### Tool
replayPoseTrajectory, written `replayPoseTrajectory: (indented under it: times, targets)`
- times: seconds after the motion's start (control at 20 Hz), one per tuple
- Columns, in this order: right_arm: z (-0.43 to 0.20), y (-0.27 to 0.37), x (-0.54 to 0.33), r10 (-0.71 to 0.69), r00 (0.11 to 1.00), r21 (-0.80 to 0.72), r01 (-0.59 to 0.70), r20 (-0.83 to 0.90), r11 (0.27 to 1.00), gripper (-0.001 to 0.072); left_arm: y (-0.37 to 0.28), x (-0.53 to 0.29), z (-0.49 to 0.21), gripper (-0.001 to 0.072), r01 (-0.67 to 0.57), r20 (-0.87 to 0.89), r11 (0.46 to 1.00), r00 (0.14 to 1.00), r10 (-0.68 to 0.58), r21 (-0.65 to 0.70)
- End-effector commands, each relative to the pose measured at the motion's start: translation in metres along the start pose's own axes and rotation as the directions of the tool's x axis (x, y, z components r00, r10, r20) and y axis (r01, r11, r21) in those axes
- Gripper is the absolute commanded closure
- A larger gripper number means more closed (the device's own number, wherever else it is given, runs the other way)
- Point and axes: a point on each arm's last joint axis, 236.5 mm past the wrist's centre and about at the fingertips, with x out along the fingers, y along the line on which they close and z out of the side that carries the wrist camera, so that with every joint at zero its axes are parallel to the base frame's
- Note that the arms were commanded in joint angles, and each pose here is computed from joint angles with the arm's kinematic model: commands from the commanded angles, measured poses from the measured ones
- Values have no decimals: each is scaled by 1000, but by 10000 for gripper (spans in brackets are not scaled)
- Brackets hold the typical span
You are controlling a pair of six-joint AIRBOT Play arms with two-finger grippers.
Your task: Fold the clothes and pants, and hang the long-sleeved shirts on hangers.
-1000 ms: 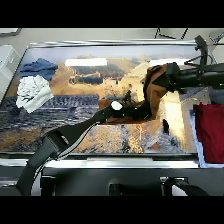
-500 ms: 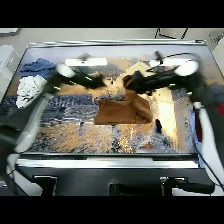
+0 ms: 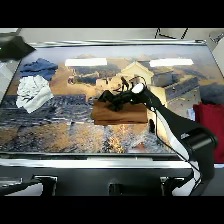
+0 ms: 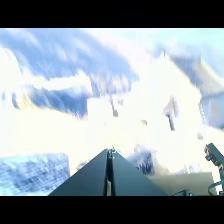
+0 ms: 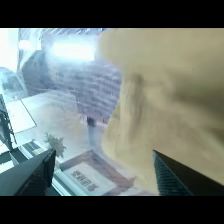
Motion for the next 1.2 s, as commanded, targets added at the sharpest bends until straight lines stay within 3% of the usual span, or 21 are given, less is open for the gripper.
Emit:
replayPoseTrajectory:
  times: [0.0, 0.1, 0.25, 0.3, 0.35, 0.4, 0.55, 0.75, 0.85, 0.95, 1.0, 1.15]
  targets:
    - [40, -27, -62, -26, 998, -7, 27, 61, 1000, 33, -9, -49, 18, 682, -28, 93, 998, 995, 23, 50]
    - [67, -72, -132, -130, 984, 43, 126, 119, 991, 34, -13, -53, 18, 682, -26, 98, 998, 995, 20, 55]
    - [46, -181, -213, -380, 925, 219, 373, -10, 902, 45, -15, -52, 13, 682, -20, 77, 998, 997, 15, 57]
    - [34, -201, -221, -399, 916, 256, 398, -51, 881, 46, -17, -51, 11, 682, -15, 70, 998, 997, 11, 59]
    - [26, -213, -219, -390, 918, 277, 395, -75, 876, 49, -19, -50, 10, 682, -10, 64, 998, 998, 6, 61]
    - [21, -217, -210, -367, 927, 253, 375, -81, 892, 97, -23, -49, 8, 682, -2, 59, 998, 998, -2, 64]
    - [20, -212, -173, -259, 963, 168, 268, -72, 949, 103, -35, -45, 4, 682, 23, 45, 997, 999, -26, 77]
    - [26, -212, -144, -142, 987, 245, 156, -73, 957, 134, -46, -42, 0, 682, 44, 35, 996, 998, -47, 74]
    - [30, -207, -134, -76, 995, 276, 91, -64, 957, 234, -47, -41, 0, 681, 46, 35, 997, 998, -48, 61]
    - [35, -196, -131, -17, 999, 264, 29, -45, 964, 443, -48, -41, 0, 681, 48, 34, 997, 998, -51, 62]
    - [37, -189, -132, 7, 999, 248, 3, -39, 969, 660, -48, -41, -1, 681, 50, 33, 997, 998, -52, 63]
    - [49, -155, -151, 117, 993, 147, -115, -7, 982, 679, -48, -41, -1, 682, 50, 32, 997, 998, -52, 63]
